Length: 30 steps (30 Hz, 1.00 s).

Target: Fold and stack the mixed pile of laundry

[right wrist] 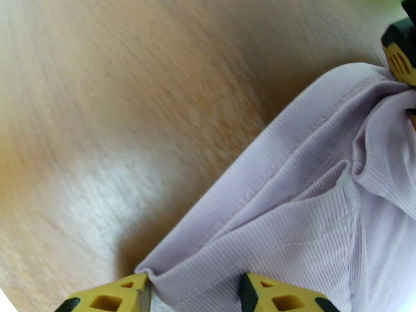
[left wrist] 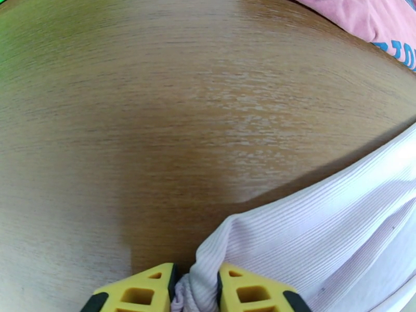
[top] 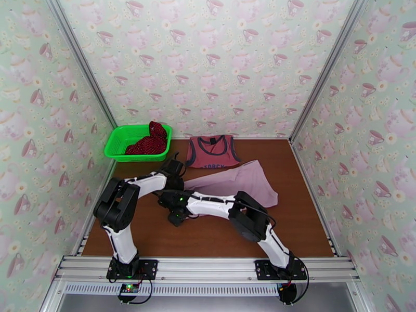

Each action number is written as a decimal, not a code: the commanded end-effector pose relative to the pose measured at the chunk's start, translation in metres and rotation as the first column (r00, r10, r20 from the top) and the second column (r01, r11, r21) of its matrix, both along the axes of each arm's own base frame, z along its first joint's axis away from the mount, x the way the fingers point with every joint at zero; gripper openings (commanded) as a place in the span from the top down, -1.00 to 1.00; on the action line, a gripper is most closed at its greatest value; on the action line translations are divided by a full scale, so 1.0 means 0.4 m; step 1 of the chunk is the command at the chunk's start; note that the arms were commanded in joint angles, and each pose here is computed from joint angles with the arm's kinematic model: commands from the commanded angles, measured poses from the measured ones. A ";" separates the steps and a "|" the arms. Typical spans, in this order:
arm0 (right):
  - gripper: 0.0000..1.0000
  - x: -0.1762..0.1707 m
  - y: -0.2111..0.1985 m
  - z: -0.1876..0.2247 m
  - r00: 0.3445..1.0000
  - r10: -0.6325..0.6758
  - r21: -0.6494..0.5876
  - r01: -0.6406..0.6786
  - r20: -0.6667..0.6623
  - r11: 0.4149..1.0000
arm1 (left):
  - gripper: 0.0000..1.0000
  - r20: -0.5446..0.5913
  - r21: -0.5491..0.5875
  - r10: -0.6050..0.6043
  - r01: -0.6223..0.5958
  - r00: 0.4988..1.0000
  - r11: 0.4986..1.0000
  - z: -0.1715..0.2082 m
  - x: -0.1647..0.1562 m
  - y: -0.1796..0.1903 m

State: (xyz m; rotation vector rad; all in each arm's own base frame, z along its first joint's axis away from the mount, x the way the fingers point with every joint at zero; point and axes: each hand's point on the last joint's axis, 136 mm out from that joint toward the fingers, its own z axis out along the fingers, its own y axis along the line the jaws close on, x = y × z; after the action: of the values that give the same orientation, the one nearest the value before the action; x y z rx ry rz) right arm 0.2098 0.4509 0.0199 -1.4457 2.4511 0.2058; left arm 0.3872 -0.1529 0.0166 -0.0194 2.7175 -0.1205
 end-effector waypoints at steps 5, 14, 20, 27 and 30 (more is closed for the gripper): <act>0.16 -0.051 -0.028 -0.072 0.994 -0.046 -0.078 0.039 -0.095 0.996 | 0.78 -0.100 -0.066 -0.054 0.048 0.994 0.997 -0.059 -0.072 -0.044; 1.00 -0.128 0.037 -0.077 0.992 0.030 -0.021 -0.033 -0.120 0.999 | 1.00 -0.120 -0.068 0.013 -0.021 0.993 0.997 -0.072 -0.140 -0.005; 1.00 -0.123 0.112 0.030 0.997 0.035 0.151 -0.024 -0.069 0.988 | 1.00 -0.100 -0.056 0.061 -0.067 0.993 0.996 0.005 -0.176 0.029; 1.00 -0.037 0.023 0.192 0.975 -0.171 0.266 0.129 0.141 0.955 | 1.00 -0.017 -0.141 -0.069 0.066 0.997 0.988 0.173 -0.147 -0.073; 1.00 -0.014 -0.057 0.226 0.945 -0.262 0.281 0.202 0.196 0.938 | 1.00 0.005 -0.161 -0.143 0.141 0.990 0.977 0.226 -0.134 -0.140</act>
State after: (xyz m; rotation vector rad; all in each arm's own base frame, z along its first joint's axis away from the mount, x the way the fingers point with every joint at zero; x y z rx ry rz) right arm 0.1786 0.4437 0.0702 -1.2281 2.3446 0.3027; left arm 0.3331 -0.1859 0.0796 0.0310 2.7270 -0.3063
